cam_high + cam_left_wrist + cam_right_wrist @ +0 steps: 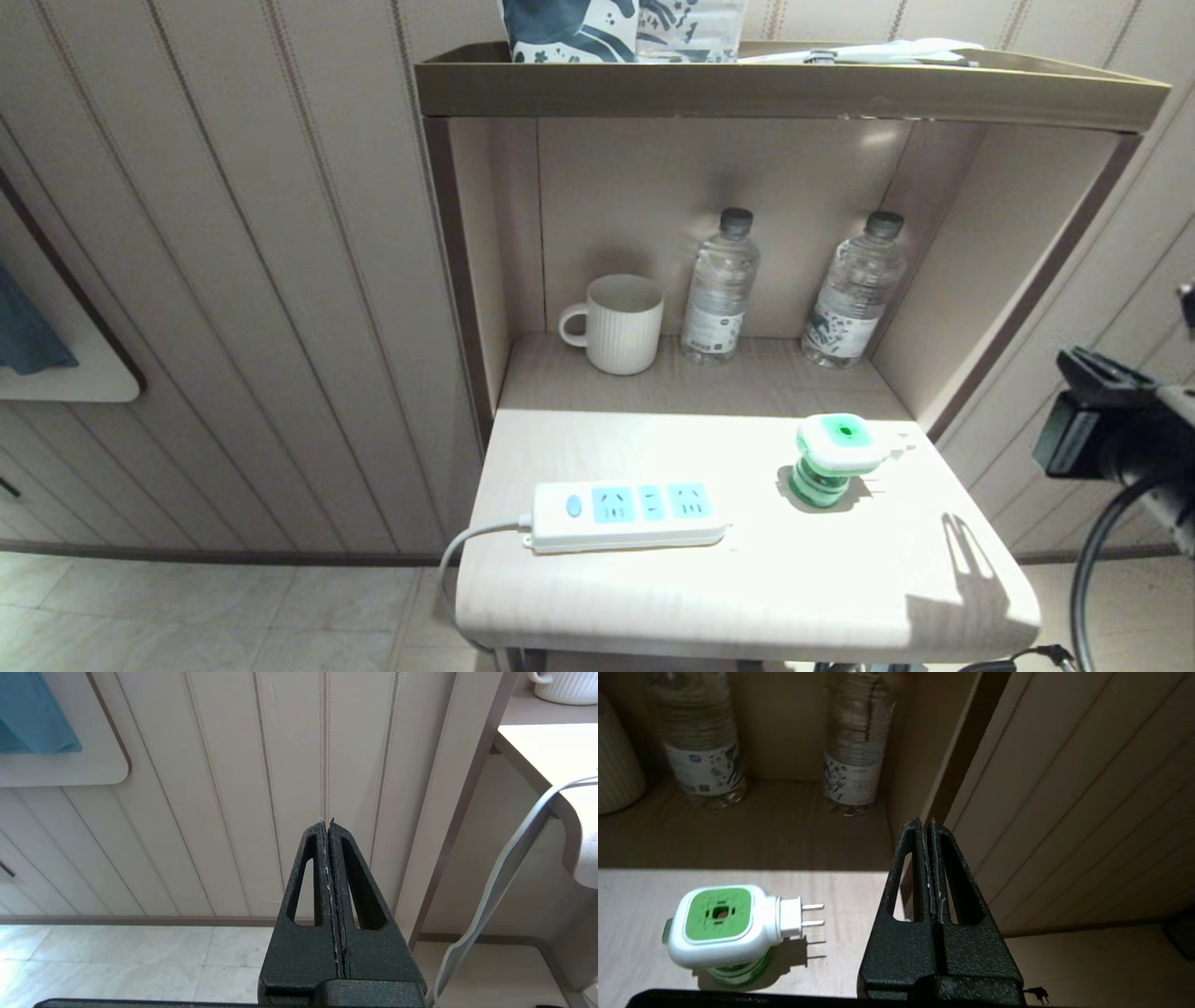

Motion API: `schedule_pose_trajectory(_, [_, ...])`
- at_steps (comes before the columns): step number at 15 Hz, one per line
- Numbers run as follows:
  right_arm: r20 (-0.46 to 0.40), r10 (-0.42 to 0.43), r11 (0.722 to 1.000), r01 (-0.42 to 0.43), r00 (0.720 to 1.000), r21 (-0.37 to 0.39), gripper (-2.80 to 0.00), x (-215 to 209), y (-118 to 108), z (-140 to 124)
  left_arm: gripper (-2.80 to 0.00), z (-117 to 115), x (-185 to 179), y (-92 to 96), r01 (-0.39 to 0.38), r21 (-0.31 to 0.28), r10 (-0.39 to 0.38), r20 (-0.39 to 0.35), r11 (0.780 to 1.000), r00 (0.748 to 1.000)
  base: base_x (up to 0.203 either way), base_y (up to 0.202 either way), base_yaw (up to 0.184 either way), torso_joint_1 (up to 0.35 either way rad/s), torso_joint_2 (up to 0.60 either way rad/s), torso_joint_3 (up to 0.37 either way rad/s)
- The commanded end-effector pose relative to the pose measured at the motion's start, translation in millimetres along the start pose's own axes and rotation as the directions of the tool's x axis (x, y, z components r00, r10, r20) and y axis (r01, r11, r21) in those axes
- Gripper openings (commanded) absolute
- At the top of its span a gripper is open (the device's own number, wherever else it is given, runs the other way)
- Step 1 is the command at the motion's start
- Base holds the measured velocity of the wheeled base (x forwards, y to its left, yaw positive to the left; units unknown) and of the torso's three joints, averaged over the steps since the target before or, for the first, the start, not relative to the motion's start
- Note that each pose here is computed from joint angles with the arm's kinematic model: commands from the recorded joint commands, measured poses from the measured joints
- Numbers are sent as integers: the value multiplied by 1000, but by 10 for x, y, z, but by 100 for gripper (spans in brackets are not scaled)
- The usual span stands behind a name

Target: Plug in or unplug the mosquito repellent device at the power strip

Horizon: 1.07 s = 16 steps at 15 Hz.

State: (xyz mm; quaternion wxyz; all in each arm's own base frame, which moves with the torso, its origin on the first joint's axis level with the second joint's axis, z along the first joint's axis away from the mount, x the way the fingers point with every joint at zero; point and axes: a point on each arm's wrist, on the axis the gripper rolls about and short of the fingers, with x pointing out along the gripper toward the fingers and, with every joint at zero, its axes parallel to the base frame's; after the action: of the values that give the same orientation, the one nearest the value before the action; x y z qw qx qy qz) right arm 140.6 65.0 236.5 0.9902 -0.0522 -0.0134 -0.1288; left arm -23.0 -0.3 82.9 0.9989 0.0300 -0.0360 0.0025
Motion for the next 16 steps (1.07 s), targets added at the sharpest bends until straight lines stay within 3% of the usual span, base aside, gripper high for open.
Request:
schedule_pose_trajectory(1, [-109,-37,997,29,993,-75,-280,-39,-151,208,-280,1,0,0,0,0,0,1,1000,1000,0,0,0,0,0,0])
schedule_pose_trajectory(3, [-285,-44,975,-22,958,-222,-280,-69,-176,110,-280,1,0,0,0,0,0,1,1000,1000,0,0,0,0,0,0])
schedule_pose_trajectory(4, [-369,-41,964,-60,929,-259,-280,-82,-184,104,-280,1,0,0,0,0,0,1,1000,1000,0,0,0,0,0,0])
schedule_pose_trajectory(6, [-532,-1,958,-151,847,-242,-280,-85,-173,108,-280,1,0,0,0,0,0,1,1000,1000,0,0,0,0,0,0])
schedule_pose_trajectory(7, [-613,84,950,-248,785,-189,-280,-113,-176,114,-280,1,0,0,0,0,0,1,1000,1000,0,0,0,0,0,0])
schedule_pose_trajectory(8, [-706,192,927,-363,681,-98,-280,-144,-182,116,-280,1,0,0,0,0,0,1,1000,1000,0,0,0,0,0,0])
schedule_pose_trajectory(9, [-789,232,910,-413,569,-30,-280,-134,-202,115,-280,1,0,0,0,0,0,1,1000,1000,0,0,0,0,0,0])
schedule_pose_trajectory(10, [-845,225,910,-416,486,3,-280,-32,-157,75,-280,1,0,0,0,2,0,1,1000,1000,0,0,0,0,0,0])
schedule_pose_trajectory(11, [-868,210,915,-403,450,13,-280,81,-98,39,-280,1,0,0,0,0,0,1,1000,1000,0,0,0,0,0,0])
schedule_pose_trajectory(12, [-877,207,918,-396,433,21,-280,172,-40,11,-280,1,0,0,0,0,0,1,1000,1000,0,0,0,0,0,0])
schedule_pose_trajectory(16, [-839,247,920,-390,485,45,-280,473,203,-62,-280,1,0,0,0,0,0,1,1000,1000,0,0,0,0,0,0])
